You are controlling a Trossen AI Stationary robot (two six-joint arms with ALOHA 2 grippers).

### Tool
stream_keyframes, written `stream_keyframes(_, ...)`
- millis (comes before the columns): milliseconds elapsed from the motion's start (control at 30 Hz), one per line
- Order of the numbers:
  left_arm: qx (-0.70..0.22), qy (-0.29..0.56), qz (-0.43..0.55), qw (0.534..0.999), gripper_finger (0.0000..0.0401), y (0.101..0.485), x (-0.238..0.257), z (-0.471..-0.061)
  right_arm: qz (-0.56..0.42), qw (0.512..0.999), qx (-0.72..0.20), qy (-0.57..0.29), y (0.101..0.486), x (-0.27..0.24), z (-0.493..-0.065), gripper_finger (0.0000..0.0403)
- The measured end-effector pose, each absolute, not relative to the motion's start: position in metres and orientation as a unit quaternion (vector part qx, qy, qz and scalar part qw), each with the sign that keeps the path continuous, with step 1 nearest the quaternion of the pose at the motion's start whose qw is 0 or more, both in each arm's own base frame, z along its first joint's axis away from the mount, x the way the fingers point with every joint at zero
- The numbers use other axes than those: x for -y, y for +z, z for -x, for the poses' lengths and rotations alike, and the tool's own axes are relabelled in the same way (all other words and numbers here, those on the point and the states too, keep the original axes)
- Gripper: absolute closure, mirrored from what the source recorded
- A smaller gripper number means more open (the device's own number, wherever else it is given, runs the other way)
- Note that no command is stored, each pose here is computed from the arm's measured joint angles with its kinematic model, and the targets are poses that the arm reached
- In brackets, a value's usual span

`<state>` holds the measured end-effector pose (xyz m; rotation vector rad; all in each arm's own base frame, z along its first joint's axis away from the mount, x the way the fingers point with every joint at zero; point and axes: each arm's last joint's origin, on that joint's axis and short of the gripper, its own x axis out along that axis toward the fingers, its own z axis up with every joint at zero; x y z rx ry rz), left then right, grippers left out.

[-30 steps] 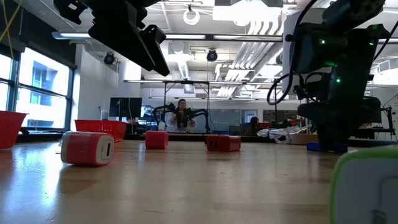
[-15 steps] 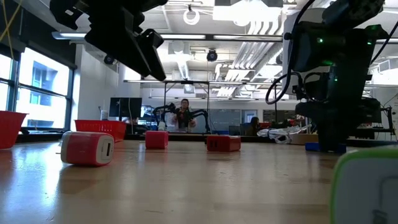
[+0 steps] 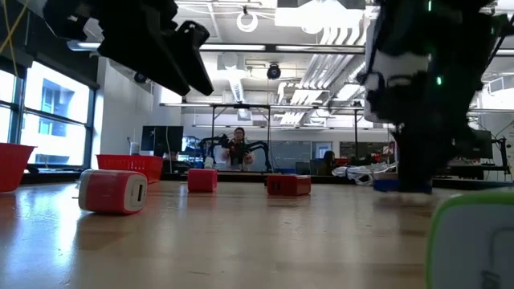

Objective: Pick & Place Office items
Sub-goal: Put the blue digital clock into the bottom red bin

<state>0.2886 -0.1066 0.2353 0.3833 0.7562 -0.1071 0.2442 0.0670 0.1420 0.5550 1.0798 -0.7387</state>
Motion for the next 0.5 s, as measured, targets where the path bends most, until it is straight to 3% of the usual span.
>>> stream_keyframes(300,-0.324,-0.016,-0.284,0.902,0.0183,0.242,0.112,-0.291,-0.265,0.876,-0.387,-0.109,0.204,-0.113,-0.295,0.0267)
stream_keyframes(500,-0.246,-0.037,-0.366,0.897,0.0183,0.255,0.117,-0.299,-0.263,0.913,-0.308,-0.041,0.224,-0.116,-0.311,0.0266)
